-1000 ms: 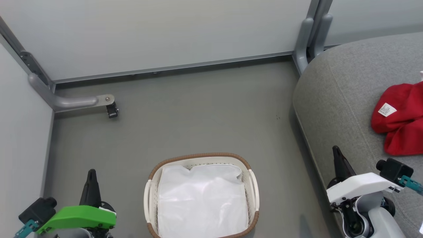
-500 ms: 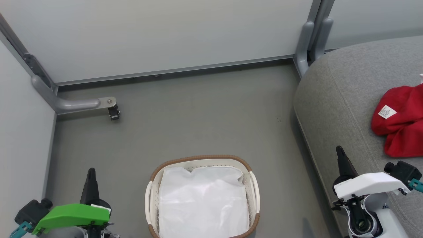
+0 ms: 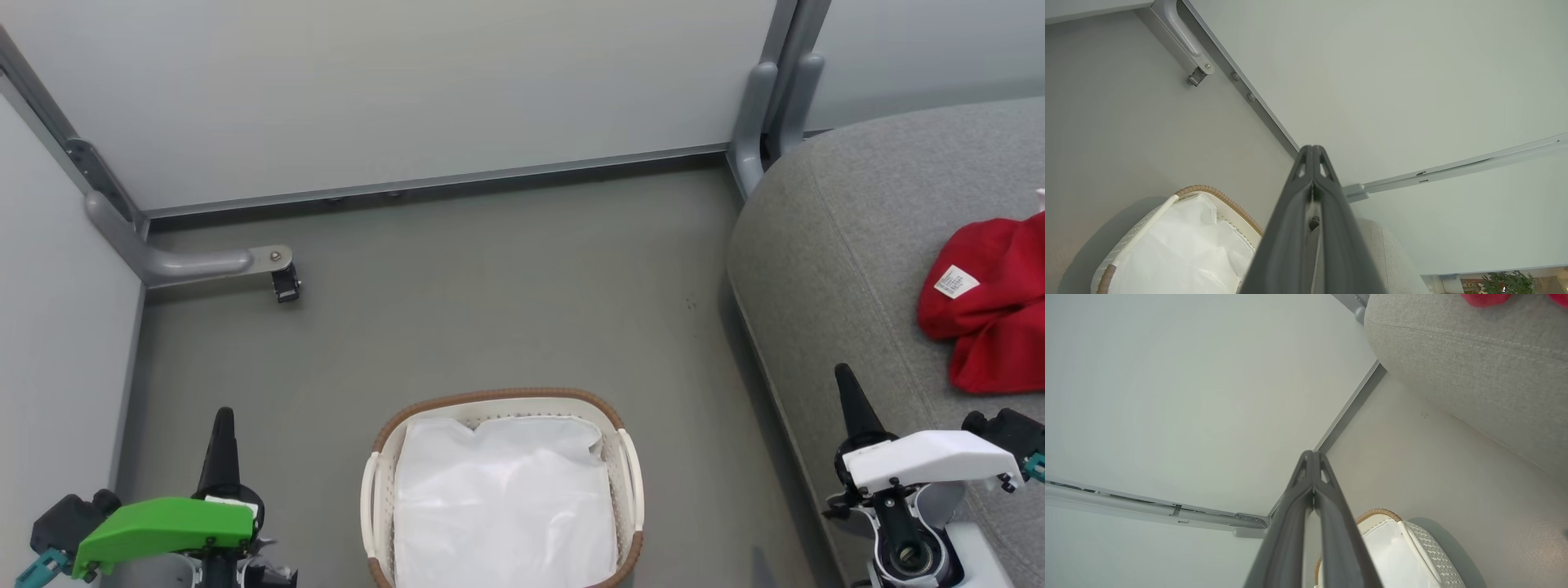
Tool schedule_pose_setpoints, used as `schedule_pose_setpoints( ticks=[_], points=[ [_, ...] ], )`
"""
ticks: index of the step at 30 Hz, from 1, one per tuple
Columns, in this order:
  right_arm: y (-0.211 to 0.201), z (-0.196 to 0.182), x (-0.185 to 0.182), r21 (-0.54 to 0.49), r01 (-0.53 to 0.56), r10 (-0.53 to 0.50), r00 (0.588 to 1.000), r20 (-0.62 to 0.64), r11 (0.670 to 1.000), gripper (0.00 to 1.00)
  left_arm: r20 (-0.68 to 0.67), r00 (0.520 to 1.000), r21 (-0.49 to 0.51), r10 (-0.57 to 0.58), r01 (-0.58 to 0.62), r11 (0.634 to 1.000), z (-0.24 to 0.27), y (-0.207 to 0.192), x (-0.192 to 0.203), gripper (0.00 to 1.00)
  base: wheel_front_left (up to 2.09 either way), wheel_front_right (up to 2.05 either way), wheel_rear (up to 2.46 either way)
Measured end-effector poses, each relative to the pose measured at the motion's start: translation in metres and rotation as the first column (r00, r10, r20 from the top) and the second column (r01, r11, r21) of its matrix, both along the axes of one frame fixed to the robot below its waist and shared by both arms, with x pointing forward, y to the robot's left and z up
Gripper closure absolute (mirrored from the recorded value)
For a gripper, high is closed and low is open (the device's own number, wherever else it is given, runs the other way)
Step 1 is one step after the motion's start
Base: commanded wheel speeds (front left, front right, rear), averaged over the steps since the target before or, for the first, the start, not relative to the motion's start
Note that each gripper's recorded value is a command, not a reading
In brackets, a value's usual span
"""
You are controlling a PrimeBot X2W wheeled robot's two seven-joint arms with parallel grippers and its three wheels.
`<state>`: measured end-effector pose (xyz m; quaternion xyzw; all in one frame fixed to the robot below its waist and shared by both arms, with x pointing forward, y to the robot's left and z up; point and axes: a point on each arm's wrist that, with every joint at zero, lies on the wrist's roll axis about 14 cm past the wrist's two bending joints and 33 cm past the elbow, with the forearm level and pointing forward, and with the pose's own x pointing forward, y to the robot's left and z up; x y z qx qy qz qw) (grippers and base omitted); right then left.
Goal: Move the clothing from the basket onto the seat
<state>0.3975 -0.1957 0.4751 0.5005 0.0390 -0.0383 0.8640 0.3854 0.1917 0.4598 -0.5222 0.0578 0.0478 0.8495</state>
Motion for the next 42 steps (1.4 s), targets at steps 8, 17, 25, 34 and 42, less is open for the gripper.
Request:
schedule_pose_setpoints(
  ticks=[8, 17, 25, 34, 42],
  points=[
    [-0.001, 0.004, 0.0, 0.086, 0.006, -0.007, 1.0, 0.013, 0.996, 1.0, 0.012, 1.0, -0.077, 0.009, -0.008, 0.997, 0.005, 0.001, 0.0, 1.0, 0.0, 0.0, 0.0],
    [-0.002, 0.008, -0.003, 0.191, 0.009, -0.014, 1.0, 0.024, 0.982, 1.0, 0.035, 0.999, -0.174, 0.018, -0.012, 0.985, 0.013, 0.002, 0.001, 1.0, 0.0, 0.0, 0.0],
    [-0.002, 0.013, -0.003, 0.26, 0.006, -0.017, 0.999, 0.04, 0.966, 1.0, 0.048, 0.999, -0.236, 0.023, -0.011, 0.972, 0.017, 0.003, 0.001, 1.0, 0.0, 0.0, 0.0],
    [-0.002, 0.019, -0.004, 0.333, -0.003, -0.018, 0.998, 0.059, 0.943, 1.0, 0.07, 0.997, -0.301, 0.028, -0.006, 0.954, 0.025, 0.004, 0.002, 1.0, 0.0, 0.0, 0.0],
    [-0.002, 0.024, -0.004, 0.39, -0.009, -0.022, 0.997, 0.075, 0.921, 1.0, 0.087, 0.996, -0.353, 0.034, -0.002, 0.936, 0.03, 0.005, 0.002, 1.0, 0.0, 0.0, 0.0]
  ],
)
